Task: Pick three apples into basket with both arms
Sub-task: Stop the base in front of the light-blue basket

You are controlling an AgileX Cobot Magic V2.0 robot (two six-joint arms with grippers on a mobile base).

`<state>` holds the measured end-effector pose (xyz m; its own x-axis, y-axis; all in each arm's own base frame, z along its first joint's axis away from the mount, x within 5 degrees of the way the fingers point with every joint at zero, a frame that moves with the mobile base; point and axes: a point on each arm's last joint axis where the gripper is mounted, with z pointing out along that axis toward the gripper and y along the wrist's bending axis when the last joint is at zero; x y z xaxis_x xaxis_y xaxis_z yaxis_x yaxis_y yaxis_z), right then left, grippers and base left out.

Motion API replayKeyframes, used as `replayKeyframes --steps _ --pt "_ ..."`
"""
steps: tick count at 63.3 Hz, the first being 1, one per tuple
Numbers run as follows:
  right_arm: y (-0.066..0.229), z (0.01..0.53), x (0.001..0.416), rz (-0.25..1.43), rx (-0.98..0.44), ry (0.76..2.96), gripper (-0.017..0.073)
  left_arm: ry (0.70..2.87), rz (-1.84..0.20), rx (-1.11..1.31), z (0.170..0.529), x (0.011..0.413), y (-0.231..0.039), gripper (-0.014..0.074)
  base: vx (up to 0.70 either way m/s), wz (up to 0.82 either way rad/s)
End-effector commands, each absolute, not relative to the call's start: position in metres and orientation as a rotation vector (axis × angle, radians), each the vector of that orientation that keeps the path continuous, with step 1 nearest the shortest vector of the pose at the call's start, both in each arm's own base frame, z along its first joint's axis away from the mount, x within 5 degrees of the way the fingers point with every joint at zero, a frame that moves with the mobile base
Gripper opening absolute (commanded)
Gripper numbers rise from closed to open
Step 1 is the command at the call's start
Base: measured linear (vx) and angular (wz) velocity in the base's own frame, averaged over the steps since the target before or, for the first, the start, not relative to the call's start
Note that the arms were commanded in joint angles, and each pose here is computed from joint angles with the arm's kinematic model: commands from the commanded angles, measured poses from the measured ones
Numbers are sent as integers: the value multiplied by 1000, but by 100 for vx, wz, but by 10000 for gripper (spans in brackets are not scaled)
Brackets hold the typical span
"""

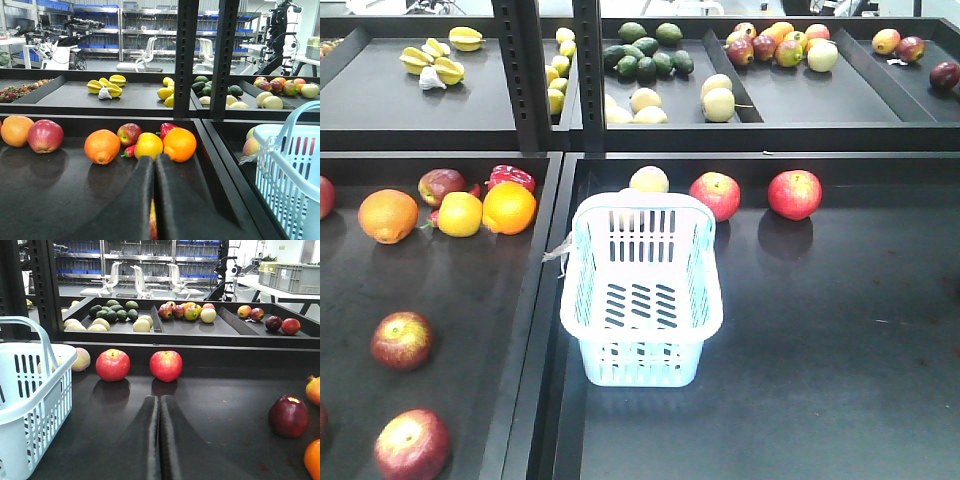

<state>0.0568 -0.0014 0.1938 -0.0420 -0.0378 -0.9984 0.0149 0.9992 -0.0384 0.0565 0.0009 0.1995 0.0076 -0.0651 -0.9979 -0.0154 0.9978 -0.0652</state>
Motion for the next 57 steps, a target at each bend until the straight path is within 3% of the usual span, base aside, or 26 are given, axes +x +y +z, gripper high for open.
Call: replayKeyframes --steps 1,16,29,42,48,57 --pt "-1 196 57 -52 -30 1545 -5 1502 -44 -69 199 56 1 -6 0 0" --pt "-1 196 57 -52 -30 1545 -5 1479 -149 -166 200 56 1 -6 0 0" --pt "-1 196 57 -52 -30 1545 -5 1332 -805 -777 200 56 2 -6 0 0" --pt "-1 196 57 -52 -30 1545 -5 1242 -982 -937 203 56 3 -6 0 0" --pt "-1 196 57 -52 -30 1545 -5 1132 -1157 -1080 210 55 3 -6 0 0" --pt "-1 196 57 -52 -30 1545 -5 963 -1359 -1141 245 47 4 -6 0 0"
